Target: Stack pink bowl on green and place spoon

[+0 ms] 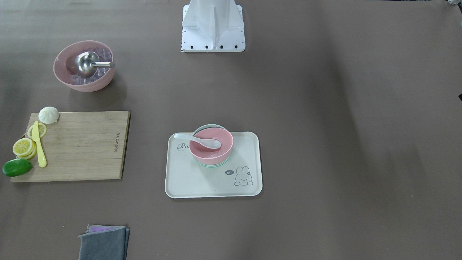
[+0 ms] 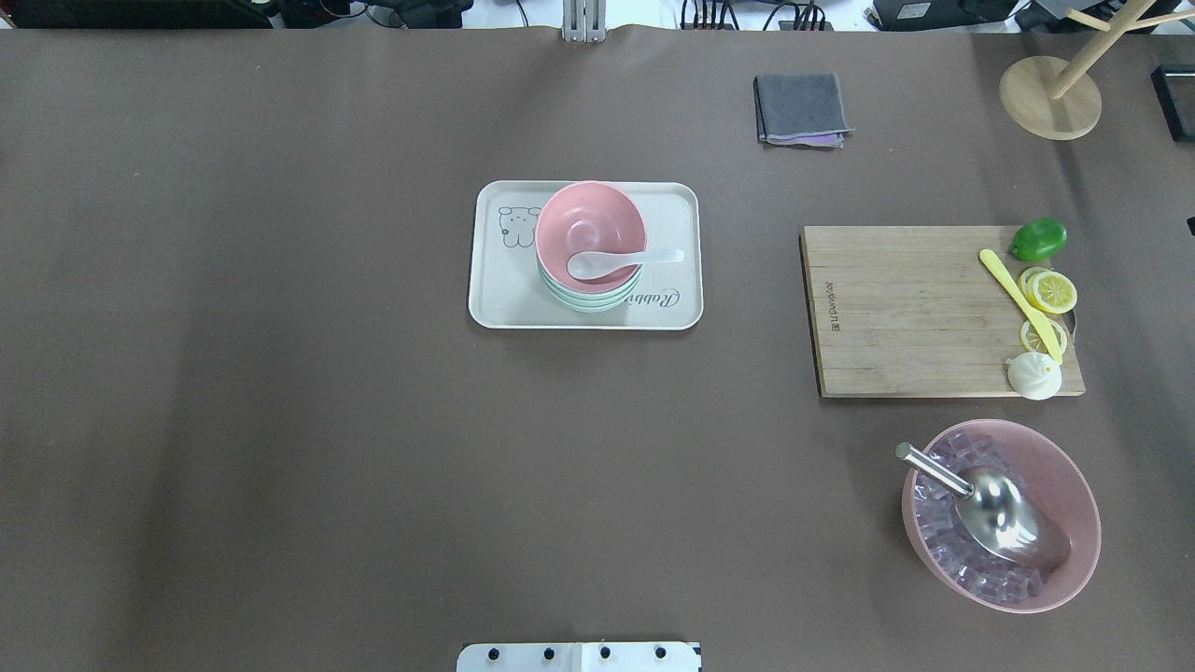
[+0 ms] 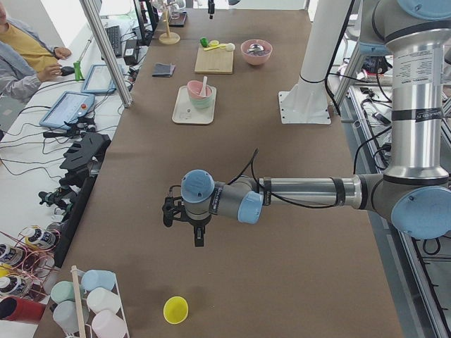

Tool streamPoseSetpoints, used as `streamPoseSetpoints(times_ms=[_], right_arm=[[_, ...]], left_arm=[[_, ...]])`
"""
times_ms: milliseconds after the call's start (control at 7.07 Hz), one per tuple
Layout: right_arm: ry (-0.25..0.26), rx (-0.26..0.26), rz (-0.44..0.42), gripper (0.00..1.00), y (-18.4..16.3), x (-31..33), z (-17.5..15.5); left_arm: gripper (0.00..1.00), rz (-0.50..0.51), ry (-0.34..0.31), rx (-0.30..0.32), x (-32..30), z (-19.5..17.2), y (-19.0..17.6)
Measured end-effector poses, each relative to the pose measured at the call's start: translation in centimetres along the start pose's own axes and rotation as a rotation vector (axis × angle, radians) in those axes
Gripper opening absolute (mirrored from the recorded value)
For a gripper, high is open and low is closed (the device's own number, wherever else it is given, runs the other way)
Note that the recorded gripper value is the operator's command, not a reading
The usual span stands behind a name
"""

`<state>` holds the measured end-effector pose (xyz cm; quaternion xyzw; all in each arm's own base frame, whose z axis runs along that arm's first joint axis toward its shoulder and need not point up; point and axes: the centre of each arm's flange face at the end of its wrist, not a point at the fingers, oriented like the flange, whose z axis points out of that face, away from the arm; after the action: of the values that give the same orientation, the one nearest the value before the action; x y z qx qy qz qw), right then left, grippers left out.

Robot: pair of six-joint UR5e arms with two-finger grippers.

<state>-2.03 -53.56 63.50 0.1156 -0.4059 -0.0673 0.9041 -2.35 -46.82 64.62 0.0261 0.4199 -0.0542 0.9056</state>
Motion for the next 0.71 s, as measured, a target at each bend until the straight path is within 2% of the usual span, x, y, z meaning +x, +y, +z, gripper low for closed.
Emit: streamPoseSetpoints(times_ms=[283,708], right_arm=[[-0.059,-0.009,-0.028,1.0,0.1,-1.8,0.0],[-0.07,-0.008,-0.031,1.0,0.1,-2.2,-0.2]], left_arm=[[0.98,-0.002,-0.004,-0.001,-0.2,0.1,0.0],[0.98,-0.005,-0.008,-0.004,-0.4,0.3,0.0]])
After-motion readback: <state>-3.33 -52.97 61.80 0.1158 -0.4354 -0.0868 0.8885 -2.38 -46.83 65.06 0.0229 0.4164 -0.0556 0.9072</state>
